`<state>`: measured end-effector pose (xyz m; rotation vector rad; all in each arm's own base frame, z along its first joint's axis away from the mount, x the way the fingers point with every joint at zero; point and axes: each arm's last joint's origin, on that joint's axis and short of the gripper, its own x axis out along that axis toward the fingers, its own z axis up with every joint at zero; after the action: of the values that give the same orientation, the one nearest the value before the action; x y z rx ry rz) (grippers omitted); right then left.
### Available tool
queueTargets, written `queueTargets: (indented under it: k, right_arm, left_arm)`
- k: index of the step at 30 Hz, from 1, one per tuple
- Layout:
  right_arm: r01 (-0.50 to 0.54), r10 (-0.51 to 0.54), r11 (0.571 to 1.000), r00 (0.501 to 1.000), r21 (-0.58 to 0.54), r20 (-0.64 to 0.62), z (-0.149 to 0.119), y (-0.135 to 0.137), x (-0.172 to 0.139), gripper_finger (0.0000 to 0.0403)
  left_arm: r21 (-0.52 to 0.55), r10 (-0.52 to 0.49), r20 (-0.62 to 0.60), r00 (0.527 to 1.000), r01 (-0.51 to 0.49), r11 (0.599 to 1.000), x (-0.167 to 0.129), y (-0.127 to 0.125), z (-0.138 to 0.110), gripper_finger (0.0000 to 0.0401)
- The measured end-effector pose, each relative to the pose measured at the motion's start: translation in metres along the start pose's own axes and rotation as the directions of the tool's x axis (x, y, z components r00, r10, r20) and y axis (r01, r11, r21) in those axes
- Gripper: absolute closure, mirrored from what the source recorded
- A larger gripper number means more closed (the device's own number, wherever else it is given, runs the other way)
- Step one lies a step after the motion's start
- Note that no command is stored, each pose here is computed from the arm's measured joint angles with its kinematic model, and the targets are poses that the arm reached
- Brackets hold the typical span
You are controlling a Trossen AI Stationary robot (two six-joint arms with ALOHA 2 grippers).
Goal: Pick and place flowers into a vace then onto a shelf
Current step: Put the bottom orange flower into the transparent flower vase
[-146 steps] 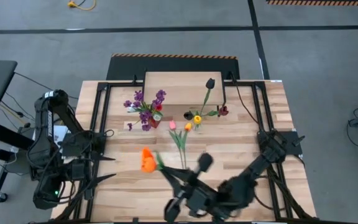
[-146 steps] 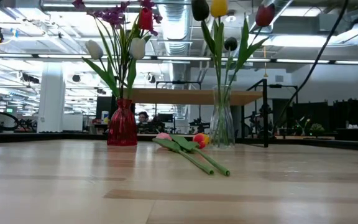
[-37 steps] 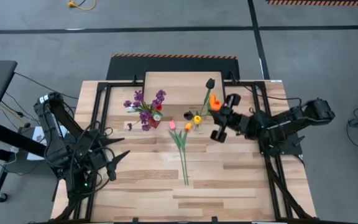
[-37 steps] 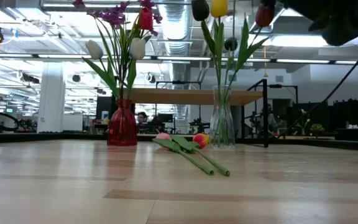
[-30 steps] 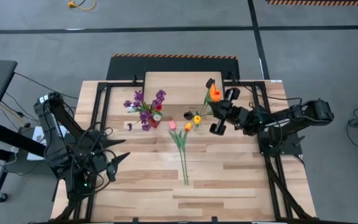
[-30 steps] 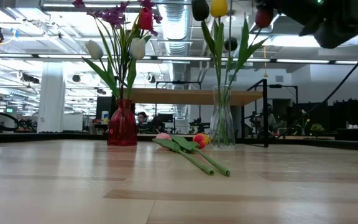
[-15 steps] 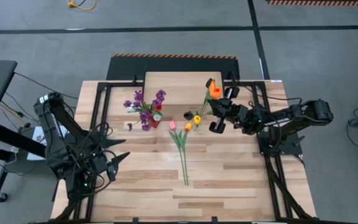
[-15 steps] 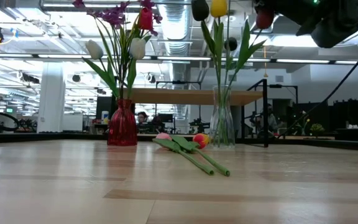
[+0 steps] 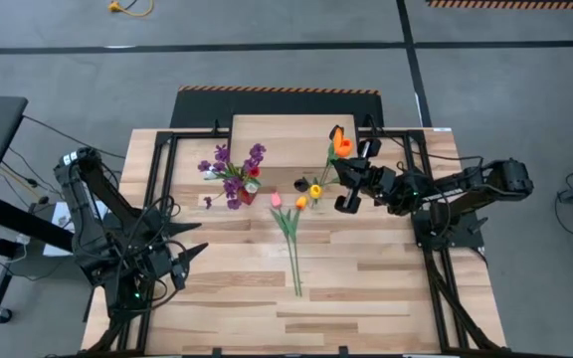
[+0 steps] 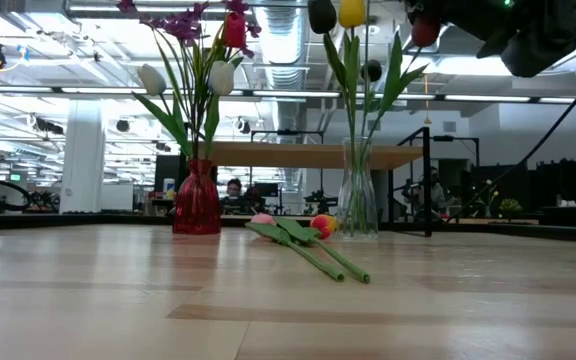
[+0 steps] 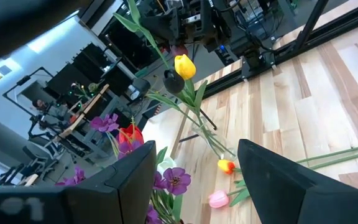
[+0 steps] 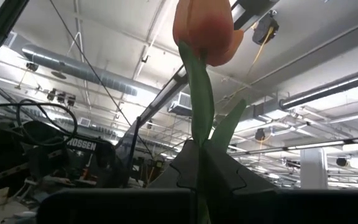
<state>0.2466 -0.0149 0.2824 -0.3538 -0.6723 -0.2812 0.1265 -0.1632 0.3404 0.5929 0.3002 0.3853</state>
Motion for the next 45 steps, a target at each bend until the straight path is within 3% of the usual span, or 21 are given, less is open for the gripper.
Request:
queueTargets:
  k: [36, 45]
  right_arm:
    - [0.001, -0.001, 1.0, 0.998, -0.001, -0.061, -0.005, -0.005, 0.011, 0.0386]
    - [0.0, 0.0, 1.0, 0.998, -0.001, -0.066, -0.005, -0.005, 0.011, 0.0363]
  left_arm:
    - [-0.001, -0.024, -0.014, 1.0, 0.024, 1.0, 0.0, -0.001, 0.0, 0.0182]
    - [-0.001, -0.024, -0.014, 1.0, 0.024, 1.0, 0.0, -0.001, 0.0, 0.0182]
